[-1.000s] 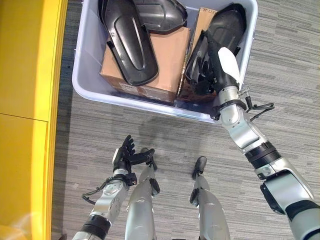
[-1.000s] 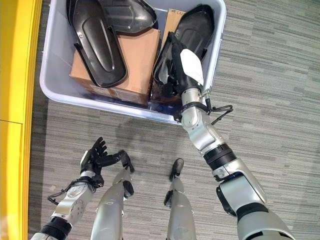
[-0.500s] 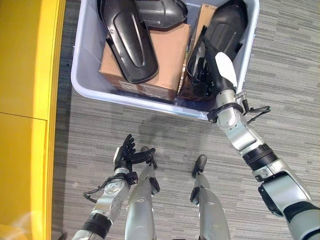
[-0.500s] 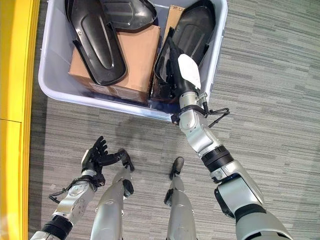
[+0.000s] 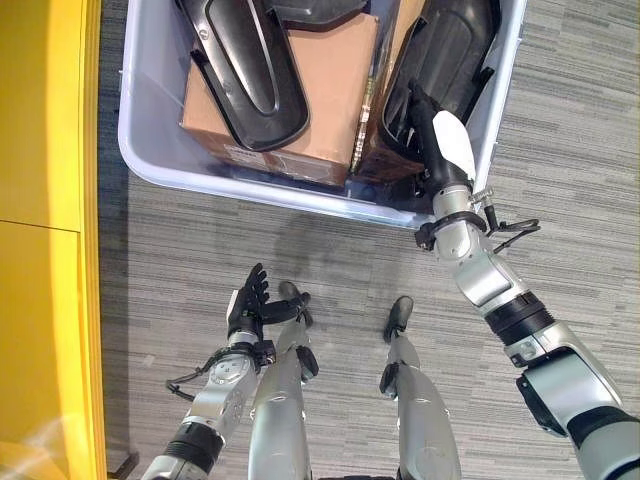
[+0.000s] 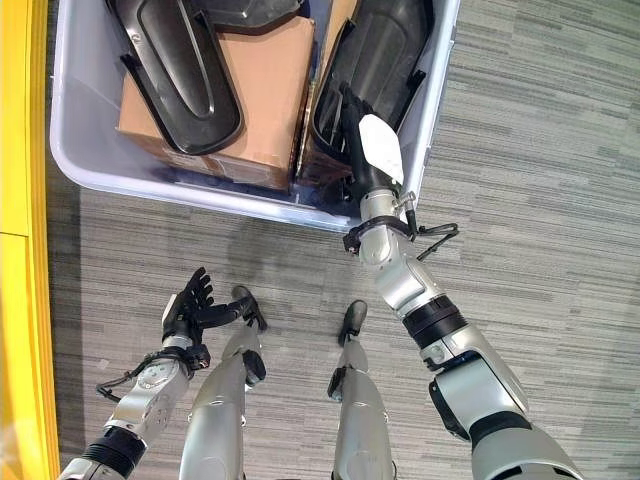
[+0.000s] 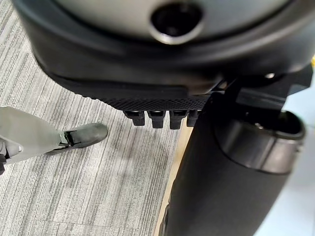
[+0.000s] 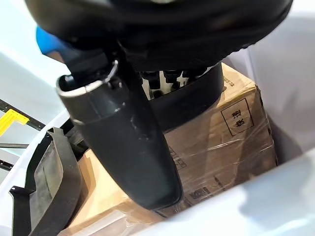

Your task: Move parts from the plastic box to the shelf.

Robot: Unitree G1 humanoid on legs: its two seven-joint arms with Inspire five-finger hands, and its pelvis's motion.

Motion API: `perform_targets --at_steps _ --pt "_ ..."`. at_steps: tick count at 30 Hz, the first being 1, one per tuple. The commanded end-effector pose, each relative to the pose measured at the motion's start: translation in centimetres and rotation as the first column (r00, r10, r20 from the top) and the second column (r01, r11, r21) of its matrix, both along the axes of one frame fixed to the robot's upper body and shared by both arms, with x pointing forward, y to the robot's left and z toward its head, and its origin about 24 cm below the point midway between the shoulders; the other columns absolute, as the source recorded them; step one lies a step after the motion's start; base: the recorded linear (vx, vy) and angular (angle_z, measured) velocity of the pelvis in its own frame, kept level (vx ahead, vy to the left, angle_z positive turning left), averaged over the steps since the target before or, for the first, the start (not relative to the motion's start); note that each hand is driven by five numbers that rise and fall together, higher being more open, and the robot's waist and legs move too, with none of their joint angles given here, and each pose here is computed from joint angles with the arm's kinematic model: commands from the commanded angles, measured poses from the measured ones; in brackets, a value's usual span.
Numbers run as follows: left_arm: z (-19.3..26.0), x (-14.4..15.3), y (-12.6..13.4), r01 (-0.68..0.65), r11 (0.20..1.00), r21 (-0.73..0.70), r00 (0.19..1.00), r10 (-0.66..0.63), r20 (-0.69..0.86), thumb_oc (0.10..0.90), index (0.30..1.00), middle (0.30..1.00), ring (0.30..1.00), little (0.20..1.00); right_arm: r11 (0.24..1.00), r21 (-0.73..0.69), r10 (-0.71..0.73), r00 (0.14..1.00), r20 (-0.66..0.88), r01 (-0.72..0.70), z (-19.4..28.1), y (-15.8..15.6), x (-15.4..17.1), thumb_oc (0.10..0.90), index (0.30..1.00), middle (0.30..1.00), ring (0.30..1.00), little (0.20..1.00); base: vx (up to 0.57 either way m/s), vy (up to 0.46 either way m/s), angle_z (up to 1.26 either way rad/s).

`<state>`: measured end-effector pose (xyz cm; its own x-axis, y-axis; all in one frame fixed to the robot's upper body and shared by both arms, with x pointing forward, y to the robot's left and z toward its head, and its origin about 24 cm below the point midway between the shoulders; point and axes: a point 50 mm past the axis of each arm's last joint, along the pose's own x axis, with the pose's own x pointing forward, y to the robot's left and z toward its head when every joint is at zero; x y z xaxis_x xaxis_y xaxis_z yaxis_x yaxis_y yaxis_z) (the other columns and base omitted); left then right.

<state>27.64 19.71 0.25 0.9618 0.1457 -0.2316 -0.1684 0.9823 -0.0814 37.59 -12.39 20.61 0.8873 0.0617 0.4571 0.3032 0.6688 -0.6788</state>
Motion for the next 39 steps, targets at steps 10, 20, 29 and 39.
perform_targets --at_steps 10,20,29,39 --pt "2.0 -0.6 0.3 -0.005 1.0 0.024 0.994 0.003 0.109 0.9 1.0 1.0 1.0 1.0 0.999 -0.016 -0.044 0.989 0.142 0.047 3.7 -0.7 0.0 0.4 0.3 0.3 0.3 0.3 0.0 -0.011 0.0" --pt "2.0 -0.4 0.2 -0.005 1.0 0.015 0.994 0.003 0.111 0.9 1.0 1.0 1.0 1.0 0.998 -0.037 -0.054 0.989 0.141 0.059 3.7 -0.6 0.2 0.4 0.3 0.3 0.3 0.3 0.0 0.001 0.01" --pt "1.4 -0.6 0.4 0.01 0.999 0.038 0.997 -0.013 0.08 0.9 1.0 1.0 1.0 1.0 0.997 -0.039 -0.066 0.992 0.105 0.07 2.5 -1.4 0.1 0.4 0.3 0.3 0.3 0.3 0.0 0.0 0.0" --pt "0.0 -1.4 1.1 0.029 0.998 0.056 0.999 -0.03 0.025 0.9 1.0 1.0 1.0 1.0 0.993 -0.054 -0.106 0.992 0.065 0.109 0.9 -4.0 -0.5 0.4 0.3 0.3 0.3 0.3 0.0 -0.048 0.01"
